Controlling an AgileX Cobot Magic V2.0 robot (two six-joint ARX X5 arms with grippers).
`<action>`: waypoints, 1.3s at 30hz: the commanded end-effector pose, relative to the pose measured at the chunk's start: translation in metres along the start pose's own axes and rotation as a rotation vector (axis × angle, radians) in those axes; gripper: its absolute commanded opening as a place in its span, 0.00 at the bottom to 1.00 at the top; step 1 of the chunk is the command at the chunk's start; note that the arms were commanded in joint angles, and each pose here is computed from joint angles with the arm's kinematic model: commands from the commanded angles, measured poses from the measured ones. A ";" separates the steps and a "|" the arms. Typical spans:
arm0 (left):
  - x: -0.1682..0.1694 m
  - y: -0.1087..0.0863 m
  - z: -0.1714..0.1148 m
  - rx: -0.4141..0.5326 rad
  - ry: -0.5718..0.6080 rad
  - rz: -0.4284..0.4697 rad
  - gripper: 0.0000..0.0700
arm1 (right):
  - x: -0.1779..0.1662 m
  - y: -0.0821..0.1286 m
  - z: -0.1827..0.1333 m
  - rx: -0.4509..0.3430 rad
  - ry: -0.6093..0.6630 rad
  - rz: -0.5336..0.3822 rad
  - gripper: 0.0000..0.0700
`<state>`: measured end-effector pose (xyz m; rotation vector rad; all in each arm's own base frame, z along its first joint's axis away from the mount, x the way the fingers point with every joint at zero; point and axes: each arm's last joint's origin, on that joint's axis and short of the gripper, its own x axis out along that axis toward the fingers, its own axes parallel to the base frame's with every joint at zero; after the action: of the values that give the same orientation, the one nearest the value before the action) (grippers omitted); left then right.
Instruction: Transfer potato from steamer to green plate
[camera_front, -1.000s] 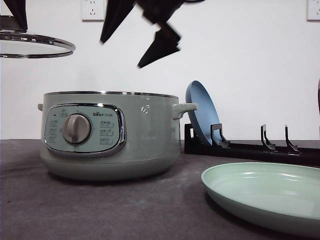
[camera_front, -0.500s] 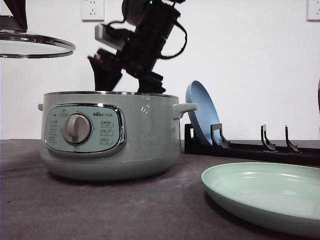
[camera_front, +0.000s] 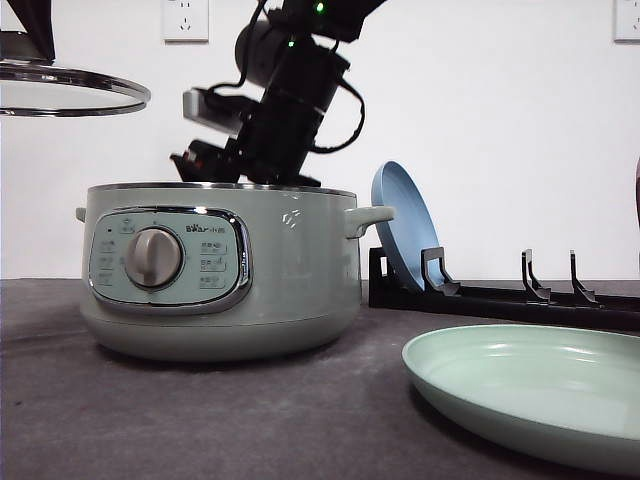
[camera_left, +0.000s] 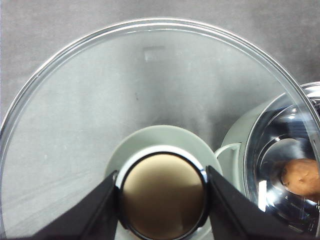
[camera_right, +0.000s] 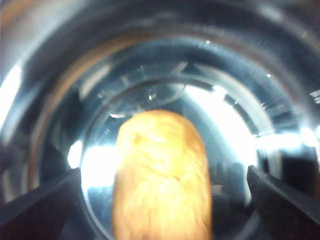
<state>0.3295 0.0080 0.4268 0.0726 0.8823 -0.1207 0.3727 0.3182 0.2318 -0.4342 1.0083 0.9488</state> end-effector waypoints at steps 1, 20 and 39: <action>-0.012 0.000 0.008 -0.002 -0.078 0.006 0.01 | 0.011 0.003 0.003 -0.019 0.001 0.006 0.92; -0.012 0.000 0.008 -0.002 -0.077 0.006 0.01 | -0.041 0.003 0.024 -0.008 -0.038 -0.042 0.30; -0.011 0.000 0.006 -0.003 -0.059 0.003 0.01 | -0.227 0.029 -0.037 0.120 -0.018 -0.114 0.30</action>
<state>0.3289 0.0080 0.4263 0.0690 0.8908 -0.1198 0.2906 0.2061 0.4183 -0.3676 0.9234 0.8005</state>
